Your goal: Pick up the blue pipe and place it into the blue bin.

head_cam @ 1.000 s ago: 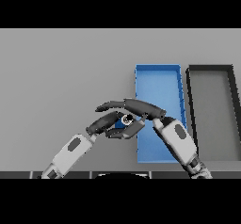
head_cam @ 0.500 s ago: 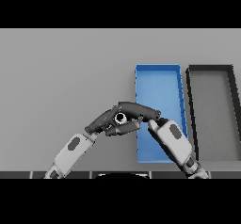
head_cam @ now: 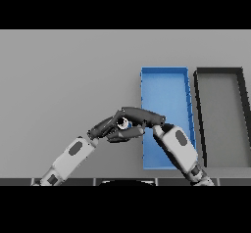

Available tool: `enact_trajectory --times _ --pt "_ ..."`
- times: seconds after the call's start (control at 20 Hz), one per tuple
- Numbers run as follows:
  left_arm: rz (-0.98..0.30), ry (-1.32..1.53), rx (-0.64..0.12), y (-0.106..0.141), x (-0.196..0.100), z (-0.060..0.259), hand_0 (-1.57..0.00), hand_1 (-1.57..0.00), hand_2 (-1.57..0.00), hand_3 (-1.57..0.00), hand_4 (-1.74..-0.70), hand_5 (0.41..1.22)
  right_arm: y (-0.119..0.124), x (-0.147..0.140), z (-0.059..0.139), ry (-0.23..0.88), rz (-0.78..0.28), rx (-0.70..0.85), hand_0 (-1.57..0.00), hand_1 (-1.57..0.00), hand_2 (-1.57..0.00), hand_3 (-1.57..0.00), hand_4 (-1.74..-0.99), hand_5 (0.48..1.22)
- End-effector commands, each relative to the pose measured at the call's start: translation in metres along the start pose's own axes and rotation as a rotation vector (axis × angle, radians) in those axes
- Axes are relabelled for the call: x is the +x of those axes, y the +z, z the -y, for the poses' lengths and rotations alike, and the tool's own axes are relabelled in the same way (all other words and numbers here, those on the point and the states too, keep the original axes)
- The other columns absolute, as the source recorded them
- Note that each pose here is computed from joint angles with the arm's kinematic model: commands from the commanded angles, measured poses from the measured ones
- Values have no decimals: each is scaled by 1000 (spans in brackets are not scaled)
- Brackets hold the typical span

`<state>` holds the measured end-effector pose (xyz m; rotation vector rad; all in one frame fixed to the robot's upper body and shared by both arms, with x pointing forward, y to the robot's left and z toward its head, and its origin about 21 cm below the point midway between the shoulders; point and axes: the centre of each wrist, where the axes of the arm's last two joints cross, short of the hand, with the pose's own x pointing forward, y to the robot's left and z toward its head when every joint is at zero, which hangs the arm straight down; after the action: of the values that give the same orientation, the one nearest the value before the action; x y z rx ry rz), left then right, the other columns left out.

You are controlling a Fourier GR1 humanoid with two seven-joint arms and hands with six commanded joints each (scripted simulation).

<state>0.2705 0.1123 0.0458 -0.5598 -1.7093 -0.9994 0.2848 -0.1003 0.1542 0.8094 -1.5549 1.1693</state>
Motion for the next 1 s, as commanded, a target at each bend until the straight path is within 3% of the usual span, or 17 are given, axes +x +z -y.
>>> enact_trajectory --times 0.0,0.2,0.35,0.55,0.75,0.85,0.95 --pt "-10 -20 -5 0 1 1 -473 -443 -399 -436 -1143 1187 -1 2 -1 3 3 -5 -1559 -1558 -1559 -1554 -1491 1204" --pt "-104 -54 6 4 -3 -2 -193 -181 -163 -178 -968 849 2 3 -1 6 101 1 -1566 -1566 -1566 -1564 -1495 1214" --pt "-122 -66 16 2 0 -3 -98 -92 -83 -91 -898 697 1 5 3 26 89 -6 -1568 -1568 -1568 -1567 -1496 1217" --pt "-156 -29 19 1 -5 -1 -40 -37 -33 -37 -887 599 2 2 1 17 105 -1 -1570 -1570 -1570 -1570 -1490 1220" --pt "-182 -11 34 1 -5 2 -16 -15 -13 -14 -896 562 0 6 5 -17 100 -24 -1571 -1571 -1571 -1570 -1489 1220" --pt "-209 -10 39 0 -7 0 -10 -9 -8 -9 -901 548 2 16 9 -86 118 -26 -1571 -1571 -1571 -1571 -1491 1221" --pt "-203 1 33 1 -6 1 -6 -5 -5 -5 -911 534 5 27 16 -130 118 -22 -1571 -1571 -1571 -1571 -1581 1221"
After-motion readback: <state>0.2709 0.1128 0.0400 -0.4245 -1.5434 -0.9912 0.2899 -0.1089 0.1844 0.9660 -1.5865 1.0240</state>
